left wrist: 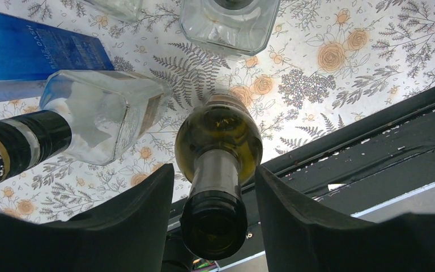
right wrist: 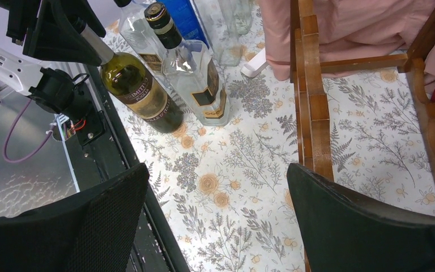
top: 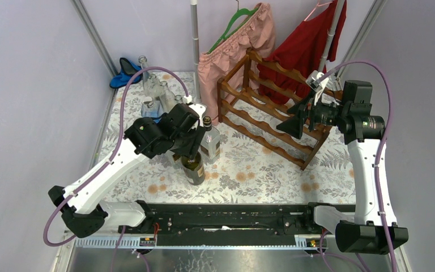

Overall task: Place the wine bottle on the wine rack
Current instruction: Pick up the wine bottle from the center of the board.

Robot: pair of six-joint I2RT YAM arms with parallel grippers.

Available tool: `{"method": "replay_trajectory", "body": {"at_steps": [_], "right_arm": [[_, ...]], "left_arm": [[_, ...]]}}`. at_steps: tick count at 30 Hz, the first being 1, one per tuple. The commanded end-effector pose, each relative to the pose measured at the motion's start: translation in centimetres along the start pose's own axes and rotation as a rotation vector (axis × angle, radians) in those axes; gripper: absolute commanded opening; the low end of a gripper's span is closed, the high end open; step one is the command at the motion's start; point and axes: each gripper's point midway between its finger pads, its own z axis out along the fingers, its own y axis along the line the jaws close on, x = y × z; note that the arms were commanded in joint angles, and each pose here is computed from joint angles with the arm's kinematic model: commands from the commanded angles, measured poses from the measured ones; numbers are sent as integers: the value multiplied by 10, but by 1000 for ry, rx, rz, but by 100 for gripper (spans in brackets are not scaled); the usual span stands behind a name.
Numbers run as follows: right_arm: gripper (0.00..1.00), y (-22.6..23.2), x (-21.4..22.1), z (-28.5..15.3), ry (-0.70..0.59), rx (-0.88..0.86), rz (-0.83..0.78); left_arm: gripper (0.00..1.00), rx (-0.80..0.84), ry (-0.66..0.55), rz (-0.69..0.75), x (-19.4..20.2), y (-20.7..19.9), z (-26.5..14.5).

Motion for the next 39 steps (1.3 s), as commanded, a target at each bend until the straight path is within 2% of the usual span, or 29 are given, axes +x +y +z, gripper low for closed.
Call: {"method": "replay_trajectory", "body": {"at_steps": [1,6,36,38,39], "right_arm": [[100,3,-9,1,-38,-31,-34],[100,4,-9,1,-37,-32,-35],[100,6,-4,2,-24,-41,-37],[100,7,-3,2,-22,-44,-38],[100,7,-2,2,-21,-45,-36]], "left_arm": [[61,27,-64,0,-17,-6,-6],[57,24,-52,18,-20,-6,-7],[57,31,81,72,-1,1,22],[52,36,81,73,-2,1,20],[44,41,78,73,-3,0,18]]}}
